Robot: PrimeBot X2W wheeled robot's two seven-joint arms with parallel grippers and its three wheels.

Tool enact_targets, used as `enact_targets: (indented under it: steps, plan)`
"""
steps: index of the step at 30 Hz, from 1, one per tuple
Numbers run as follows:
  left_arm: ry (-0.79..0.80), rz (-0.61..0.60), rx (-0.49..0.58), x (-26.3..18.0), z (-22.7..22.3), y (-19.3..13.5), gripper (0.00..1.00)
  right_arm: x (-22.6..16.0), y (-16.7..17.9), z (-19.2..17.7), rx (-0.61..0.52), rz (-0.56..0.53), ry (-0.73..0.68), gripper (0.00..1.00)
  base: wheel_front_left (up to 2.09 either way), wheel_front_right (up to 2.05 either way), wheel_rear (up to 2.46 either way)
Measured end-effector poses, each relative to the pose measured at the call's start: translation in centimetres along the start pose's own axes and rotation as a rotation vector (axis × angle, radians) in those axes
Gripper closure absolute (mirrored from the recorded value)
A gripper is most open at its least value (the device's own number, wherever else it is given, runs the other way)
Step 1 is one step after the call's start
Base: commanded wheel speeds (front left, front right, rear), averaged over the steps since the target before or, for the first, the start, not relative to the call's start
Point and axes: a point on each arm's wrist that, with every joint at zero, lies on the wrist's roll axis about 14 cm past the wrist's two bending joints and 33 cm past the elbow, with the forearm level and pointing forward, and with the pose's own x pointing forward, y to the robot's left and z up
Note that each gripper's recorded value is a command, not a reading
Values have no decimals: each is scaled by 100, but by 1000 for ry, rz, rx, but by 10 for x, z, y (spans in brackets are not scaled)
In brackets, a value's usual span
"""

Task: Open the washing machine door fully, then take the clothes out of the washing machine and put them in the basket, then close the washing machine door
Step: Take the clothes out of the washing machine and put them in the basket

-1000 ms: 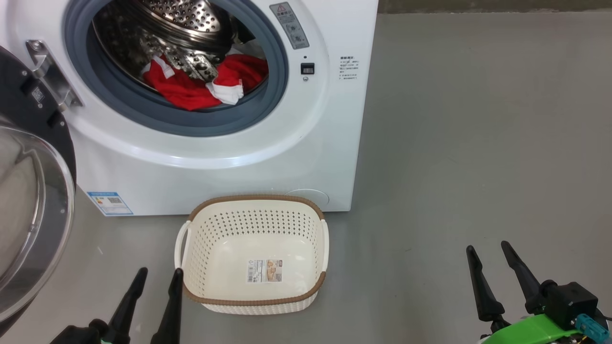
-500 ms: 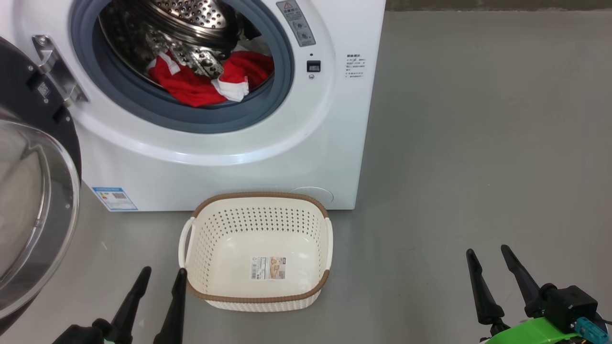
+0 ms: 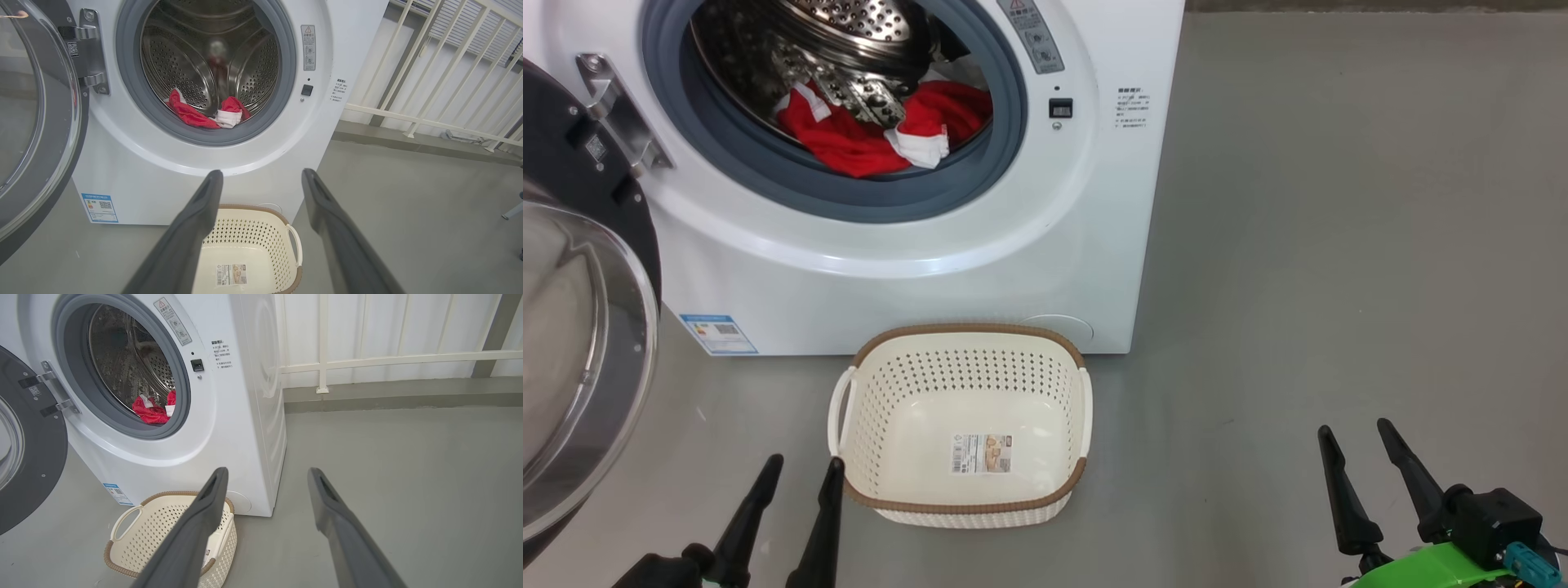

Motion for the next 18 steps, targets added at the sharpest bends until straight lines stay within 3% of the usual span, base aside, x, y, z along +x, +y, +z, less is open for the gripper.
enact_targets:
  steps: [18]
  plan:
    - [8, 1, -4, 4, -2, 2, 0, 2, 1, -6, 5, 1, 16, 0, 88, -88, 0]
